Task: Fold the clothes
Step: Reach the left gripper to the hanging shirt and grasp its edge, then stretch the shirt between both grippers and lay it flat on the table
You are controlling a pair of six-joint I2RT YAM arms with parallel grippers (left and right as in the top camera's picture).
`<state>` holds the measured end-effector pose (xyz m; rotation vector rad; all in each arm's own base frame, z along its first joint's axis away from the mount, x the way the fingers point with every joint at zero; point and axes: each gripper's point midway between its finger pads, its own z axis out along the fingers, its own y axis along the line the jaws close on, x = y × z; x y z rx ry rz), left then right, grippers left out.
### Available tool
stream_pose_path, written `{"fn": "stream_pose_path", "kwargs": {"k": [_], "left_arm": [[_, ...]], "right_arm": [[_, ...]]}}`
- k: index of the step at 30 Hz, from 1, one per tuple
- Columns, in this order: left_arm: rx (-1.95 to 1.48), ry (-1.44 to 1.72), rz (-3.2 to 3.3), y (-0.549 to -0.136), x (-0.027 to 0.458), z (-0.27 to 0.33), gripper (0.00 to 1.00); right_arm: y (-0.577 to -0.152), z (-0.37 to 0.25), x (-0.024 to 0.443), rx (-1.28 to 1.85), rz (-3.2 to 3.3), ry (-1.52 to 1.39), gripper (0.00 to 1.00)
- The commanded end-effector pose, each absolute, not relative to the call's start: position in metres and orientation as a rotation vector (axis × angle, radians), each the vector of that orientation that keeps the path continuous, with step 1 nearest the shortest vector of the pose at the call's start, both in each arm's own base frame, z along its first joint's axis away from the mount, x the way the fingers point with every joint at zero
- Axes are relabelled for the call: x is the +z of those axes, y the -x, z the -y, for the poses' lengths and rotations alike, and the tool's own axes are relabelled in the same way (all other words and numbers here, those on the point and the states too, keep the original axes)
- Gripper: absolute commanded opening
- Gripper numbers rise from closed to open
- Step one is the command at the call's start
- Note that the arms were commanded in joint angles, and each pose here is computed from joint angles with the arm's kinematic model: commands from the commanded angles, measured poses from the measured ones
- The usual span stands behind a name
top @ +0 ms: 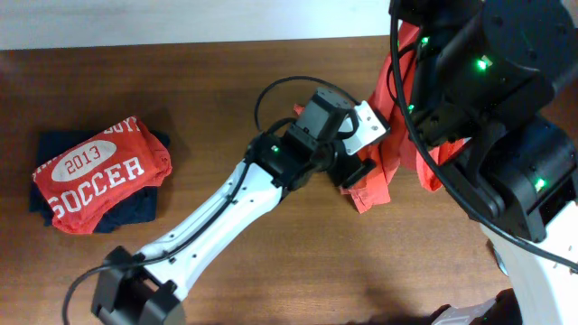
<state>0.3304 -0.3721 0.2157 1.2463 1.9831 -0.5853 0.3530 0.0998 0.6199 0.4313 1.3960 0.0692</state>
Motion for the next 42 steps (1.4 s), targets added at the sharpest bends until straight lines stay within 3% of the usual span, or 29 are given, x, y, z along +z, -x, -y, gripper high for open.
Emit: {"fn": "stream_pose_path", "kwargs": {"k": [1,18,24,27,32,42], "left_arm": [[-0.605,-1.271,-1.935,-0.332,0.217,0.383,0.72],[-0.651,-1.314,-1.983,-0.335,0.178,0.396,0.42],[-0.648,-1.32,-1.999,-0.336,0.169,0.397,0.19],[-0.625,-1.305,-2.002,-0.339,0.174,0.392,0.0],[-0.42,-1.24,-2.043,-0.353,0.194,0.365,0.0],[-0.014,-1.039,-2.076,-0.372,0.281,0.279,0.0]], "right_arm": [[-0.338,-0.093,0.635,0.102,-1.362,-0.434,0.04],[-0.337,-0.093,0.636,0.107,-1.36,-0.431,0.04],[-0.337,-0.093,0.636,0.107,-1.36,-0.432,0.04],[-0.337,-0.093,0.636,0.107,-1.36,-0.432,0.04],[-0.337,-0.091,0.635,0.099,-1.36,-0.438,0.04],[-0.327,-0.061,0.629,-0.111,-1.368,-0.53,0.04]]}}
